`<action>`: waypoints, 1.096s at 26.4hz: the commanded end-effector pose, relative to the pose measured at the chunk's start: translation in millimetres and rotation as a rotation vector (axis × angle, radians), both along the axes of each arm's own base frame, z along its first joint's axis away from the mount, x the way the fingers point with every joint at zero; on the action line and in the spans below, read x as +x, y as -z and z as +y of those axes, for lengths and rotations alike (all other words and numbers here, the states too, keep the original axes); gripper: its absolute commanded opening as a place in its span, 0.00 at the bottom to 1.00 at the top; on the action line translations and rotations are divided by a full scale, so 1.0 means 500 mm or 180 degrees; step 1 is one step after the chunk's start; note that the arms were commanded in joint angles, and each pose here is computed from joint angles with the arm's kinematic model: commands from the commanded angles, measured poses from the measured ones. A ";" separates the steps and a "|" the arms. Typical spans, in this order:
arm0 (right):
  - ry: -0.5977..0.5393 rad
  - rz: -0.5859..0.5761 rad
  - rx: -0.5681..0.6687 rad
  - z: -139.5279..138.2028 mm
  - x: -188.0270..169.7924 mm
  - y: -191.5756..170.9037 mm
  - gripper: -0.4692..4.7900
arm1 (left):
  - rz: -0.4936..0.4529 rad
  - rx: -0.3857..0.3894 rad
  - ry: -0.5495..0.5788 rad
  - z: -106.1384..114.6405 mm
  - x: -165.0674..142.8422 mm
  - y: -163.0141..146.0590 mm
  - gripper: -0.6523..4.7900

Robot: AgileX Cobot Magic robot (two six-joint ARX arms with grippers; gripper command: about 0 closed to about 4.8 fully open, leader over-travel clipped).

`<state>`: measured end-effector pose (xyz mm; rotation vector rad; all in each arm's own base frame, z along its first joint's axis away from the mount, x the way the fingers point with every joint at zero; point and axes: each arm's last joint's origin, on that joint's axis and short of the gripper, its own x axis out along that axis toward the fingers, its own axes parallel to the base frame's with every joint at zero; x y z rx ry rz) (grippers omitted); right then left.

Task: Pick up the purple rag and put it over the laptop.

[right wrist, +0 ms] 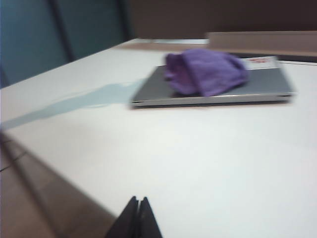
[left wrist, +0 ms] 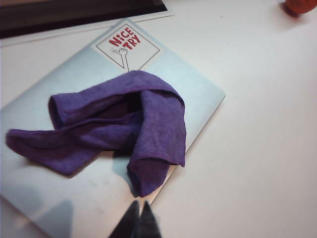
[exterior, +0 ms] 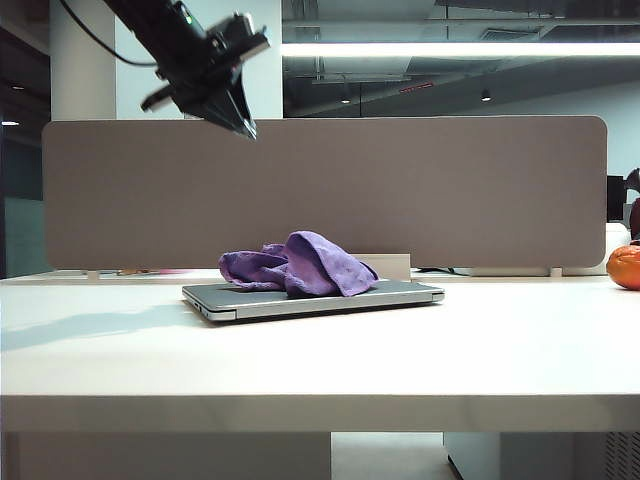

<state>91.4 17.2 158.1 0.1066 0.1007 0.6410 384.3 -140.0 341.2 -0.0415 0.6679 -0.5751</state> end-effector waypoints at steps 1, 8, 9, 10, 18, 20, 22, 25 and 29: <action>0.0381 -0.0038 -0.0029 -0.006 0.004 0.000 0.13 | -0.0080 0.0100 0.0044 0.010 -0.023 -0.029 0.11; 0.1406 -0.0110 -0.0107 -0.023 0.011 -0.004 0.13 | -0.0315 0.0056 0.0054 0.031 -0.088 -0.104 0.11; 0.1488 -0.0110 -0.0112 -0.025 0.011 -0.004 0.13 | -0.0328 0.0052 0.0053 0.033 -0.094 -0.110 0.11; 0.1642 -0.0107 -0.0125 -0.027 0.012 -0.003 0.13 | -0.0353 0.0055 0.0040 0.037 -0.105 -0.120 0.11; 0.1938 -0.0151 -0.0271 -0.033 0.012 -0.003 0.13 | -0.0453 0.0095 0.0062 0.054 -0.153 -0.132 0.11; 0.1958 -0.0183 -0.0365 -0.033 0.012 -0.003 0.13 | -0.0456 0.0104 0.0067 0.058 -0.164 -0.129 0.11; 0.1964 -0.0190 -0.0391 -0.034 0.012 -0.003 0.13 | -0.0460 0.0101 0.0067 0.063 -0.179 -0.125 0.11; 0.1963 -0.0189 -0.0392 -0.034 0.012 -0.003 0.13 | -0.0488 0.0093 0.0065 0.071 -0.202 -0.120 0.11; 0.1964 -0.0186 -0.0393 -0.034 0.012 -0.003 0.13 | -0.0554 0.0071 0.0062 0.085 -0.243 -0.122 0.11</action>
